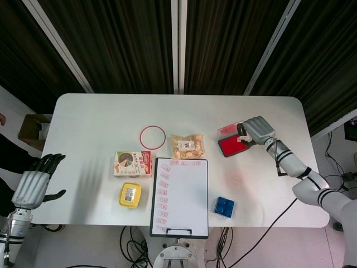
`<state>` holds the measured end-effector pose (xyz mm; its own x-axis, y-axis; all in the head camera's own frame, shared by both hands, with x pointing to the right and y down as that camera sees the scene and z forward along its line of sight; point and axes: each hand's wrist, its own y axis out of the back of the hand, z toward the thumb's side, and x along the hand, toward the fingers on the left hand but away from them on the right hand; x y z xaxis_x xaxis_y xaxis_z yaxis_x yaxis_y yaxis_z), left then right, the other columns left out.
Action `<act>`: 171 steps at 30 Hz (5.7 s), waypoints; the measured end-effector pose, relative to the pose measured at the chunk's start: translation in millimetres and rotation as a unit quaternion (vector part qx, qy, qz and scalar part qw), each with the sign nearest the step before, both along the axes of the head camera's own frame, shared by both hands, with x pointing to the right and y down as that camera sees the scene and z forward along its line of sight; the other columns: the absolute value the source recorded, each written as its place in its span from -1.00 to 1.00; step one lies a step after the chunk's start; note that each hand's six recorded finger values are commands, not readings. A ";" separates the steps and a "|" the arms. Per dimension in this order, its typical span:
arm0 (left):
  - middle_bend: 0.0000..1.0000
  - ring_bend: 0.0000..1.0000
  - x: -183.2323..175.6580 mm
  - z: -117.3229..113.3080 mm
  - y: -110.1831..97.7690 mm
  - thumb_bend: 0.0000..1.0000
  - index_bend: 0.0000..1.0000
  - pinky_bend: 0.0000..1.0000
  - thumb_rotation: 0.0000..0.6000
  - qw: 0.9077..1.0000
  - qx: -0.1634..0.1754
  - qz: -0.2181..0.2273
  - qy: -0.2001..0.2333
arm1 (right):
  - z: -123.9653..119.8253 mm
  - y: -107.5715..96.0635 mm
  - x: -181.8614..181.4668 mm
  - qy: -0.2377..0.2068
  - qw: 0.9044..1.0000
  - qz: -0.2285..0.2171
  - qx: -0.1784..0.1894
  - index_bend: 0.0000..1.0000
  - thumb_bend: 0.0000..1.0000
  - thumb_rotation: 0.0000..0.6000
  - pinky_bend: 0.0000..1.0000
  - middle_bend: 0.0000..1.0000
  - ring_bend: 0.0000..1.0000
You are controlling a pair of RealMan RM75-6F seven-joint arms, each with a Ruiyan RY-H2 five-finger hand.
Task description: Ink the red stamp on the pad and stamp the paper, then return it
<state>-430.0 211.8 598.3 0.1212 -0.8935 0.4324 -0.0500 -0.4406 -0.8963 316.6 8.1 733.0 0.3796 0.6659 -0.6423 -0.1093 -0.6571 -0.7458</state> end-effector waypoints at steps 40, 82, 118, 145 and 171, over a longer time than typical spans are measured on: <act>-0.72 -0.77 -3.4 3.7 -4.6 -1.00 -0.73 -0.59 1.00 1.000 -0.007 -0.004 -0.009 | 53.9 14.4 -4.0 0.027 0.999 0.006 -0.047 1.00 -0.03 1.00 1.00 0.76 0.80; -0.72 -0.77 -0.4 -6.1 -0.5 -1.00 -0.73 -0.59 1.00 1.000 0.008 -0.005 0.001 | -44.3 81.6 -68.4 -0.144 0.985 0.013 -0.089 1.00 0.00 1.00 1.00 0.77 0.80; -0.72 -0.77 -15.8 -11.7 6.4 -1.00 -0.73 -0.59 1.00 1.000 0.013 -0.023 -0.002 | 2.7 109.8 -214.6 -0.132 0.990 0.022 -0.053 1.00 -0.01 1.00 1.00 0.77 0.80; -0.72 -0.77 -18.9 -12.6 5.4 -1.00 -0.72 -0.59 1.00 1.000 0.013 -0.025 -0.002 | 17.5 114.0 -232.2 -0.105 0.991 0.058 -0.061 1.00 0.00 1.00 1.00 0.78 0.80; -0.72 -0.77 -23.1 -13.8 6.2 -1.00 -0.72 -0.59 1.00 1.000 0.014 -0.027 -0.002 | 22.6 115.9 -238.2 -0.078 0.994 0.043 -0.061 1.00 0.00 1.00 1.00 0.78 0.80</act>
